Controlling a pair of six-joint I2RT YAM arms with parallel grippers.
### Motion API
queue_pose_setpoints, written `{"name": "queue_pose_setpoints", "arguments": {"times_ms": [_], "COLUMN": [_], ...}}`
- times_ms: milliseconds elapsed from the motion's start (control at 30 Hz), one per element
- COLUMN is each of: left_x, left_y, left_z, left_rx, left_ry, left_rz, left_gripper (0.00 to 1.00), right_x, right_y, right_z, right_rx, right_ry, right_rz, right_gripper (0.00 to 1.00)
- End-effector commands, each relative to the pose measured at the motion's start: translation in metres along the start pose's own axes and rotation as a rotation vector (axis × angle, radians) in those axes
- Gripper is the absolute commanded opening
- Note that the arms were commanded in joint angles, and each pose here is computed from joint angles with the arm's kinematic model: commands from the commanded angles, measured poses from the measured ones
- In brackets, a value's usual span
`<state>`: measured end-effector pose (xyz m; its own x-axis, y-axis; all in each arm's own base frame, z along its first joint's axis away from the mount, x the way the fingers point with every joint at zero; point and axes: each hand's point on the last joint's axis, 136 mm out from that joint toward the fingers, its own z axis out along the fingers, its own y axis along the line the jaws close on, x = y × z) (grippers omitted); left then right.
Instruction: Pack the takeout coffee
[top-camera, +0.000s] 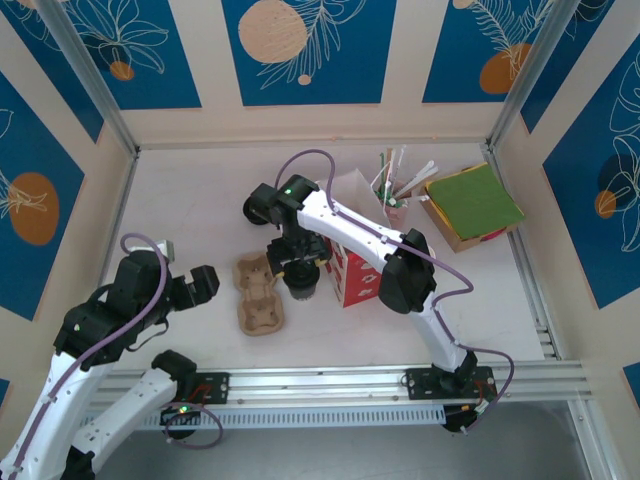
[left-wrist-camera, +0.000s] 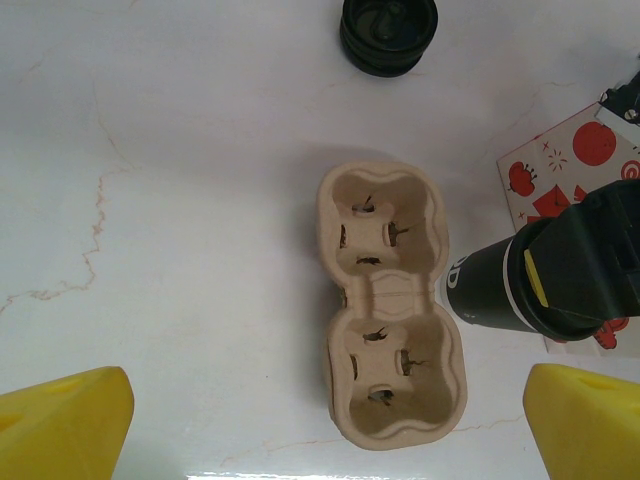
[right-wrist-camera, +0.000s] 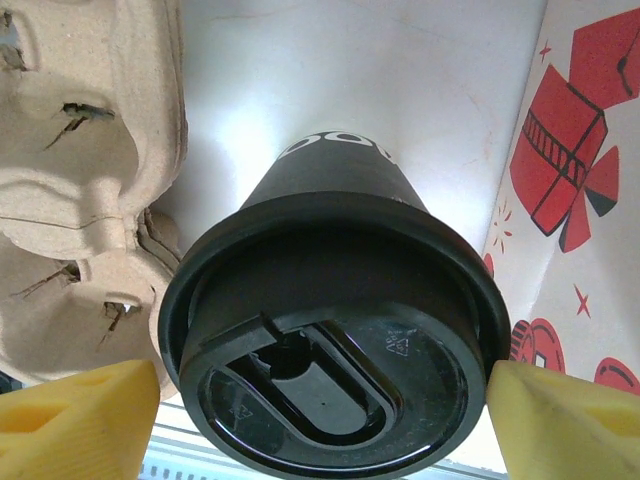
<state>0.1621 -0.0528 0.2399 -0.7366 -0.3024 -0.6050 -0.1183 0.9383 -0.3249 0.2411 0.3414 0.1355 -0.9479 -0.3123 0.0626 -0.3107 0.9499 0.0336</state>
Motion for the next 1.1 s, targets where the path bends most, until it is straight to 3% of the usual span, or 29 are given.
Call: {"name": "queue_pose_setpoints", "arguments": {"times_ms": [0,1067], "left_x": [0.001,0.002], "left_y": [-0.002,-0.003], "left_z": [0.003,0.002], "left_rx": [0.01,0.016], "left_ry": [0.01,0.01], "left_rz": [0.007,0.006], "left_gripper": [1.0,1.0], "right_x": [0.009,0.017], "right_y": [0.004,0.004], "right_z": [0.0,0.008], "right_rx": [-0.012,0.005], "right_ry": [0.031,0.059], "right_rz": [0.007,0.009], "right_gripper": [0.86,0.81]}}
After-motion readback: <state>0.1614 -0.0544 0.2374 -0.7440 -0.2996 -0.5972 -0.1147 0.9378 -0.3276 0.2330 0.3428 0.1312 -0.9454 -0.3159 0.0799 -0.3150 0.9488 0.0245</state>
